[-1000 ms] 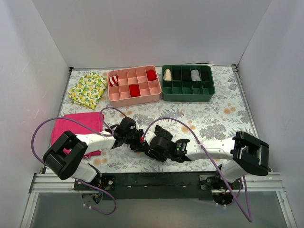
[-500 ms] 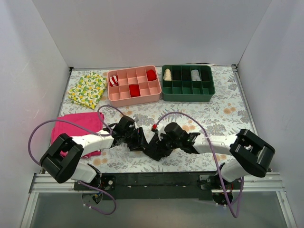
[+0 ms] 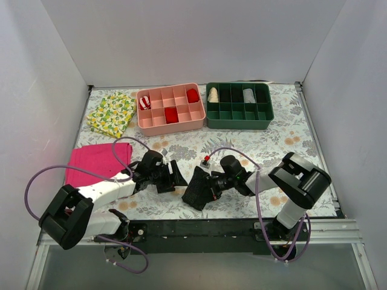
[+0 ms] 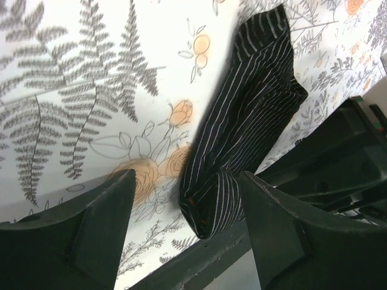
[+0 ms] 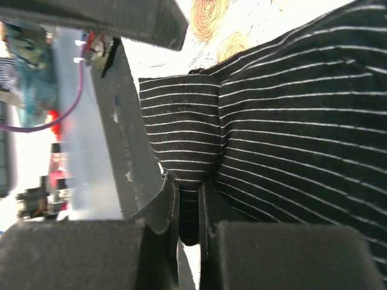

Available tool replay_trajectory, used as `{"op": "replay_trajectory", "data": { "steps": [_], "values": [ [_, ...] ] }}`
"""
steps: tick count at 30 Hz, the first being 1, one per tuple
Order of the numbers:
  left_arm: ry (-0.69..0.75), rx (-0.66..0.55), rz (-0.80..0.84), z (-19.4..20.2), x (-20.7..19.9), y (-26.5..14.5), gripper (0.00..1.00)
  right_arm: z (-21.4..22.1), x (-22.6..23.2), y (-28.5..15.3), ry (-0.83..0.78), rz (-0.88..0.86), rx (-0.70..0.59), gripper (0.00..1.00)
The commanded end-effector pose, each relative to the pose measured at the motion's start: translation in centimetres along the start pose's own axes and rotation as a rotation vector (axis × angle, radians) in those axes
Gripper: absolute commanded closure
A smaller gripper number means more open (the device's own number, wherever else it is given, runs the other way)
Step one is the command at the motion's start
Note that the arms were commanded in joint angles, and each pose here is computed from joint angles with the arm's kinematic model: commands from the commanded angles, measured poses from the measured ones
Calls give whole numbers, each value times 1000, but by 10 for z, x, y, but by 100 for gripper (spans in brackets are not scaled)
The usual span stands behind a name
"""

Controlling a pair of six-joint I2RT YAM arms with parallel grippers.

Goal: Roll the underwear
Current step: Roll the underwear to the center of the board.

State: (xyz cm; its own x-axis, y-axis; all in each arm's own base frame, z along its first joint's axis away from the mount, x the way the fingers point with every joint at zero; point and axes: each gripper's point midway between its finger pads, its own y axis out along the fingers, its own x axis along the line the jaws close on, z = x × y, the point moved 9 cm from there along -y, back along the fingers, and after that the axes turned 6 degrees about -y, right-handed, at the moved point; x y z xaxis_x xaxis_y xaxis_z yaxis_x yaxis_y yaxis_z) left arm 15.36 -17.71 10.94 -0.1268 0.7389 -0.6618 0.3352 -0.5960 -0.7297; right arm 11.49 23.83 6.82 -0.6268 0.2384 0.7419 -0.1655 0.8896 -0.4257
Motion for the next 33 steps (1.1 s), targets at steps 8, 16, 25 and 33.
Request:
{"op": "replay_trajectory", "data": {
  "steps": [8, 16, 25, 33],
  "values": [
    [-24, -17, 109, 15, -6, -9, 31, -4, -7, 7, 192, 22, -30, 99],
    [-20, -8, 115, 24, -7, -6, 36, -8, -16, 5, 255, 115, -89, 99],
    [-36, -38, 75, 20, -5, -1, 39, -28, -27, 5, 257, 147, -126, 99],
    [-23, -80, 36, 5, -14, 13, 40, -27, -30, 1, 227, 156, -100, 99]
  ]
}}
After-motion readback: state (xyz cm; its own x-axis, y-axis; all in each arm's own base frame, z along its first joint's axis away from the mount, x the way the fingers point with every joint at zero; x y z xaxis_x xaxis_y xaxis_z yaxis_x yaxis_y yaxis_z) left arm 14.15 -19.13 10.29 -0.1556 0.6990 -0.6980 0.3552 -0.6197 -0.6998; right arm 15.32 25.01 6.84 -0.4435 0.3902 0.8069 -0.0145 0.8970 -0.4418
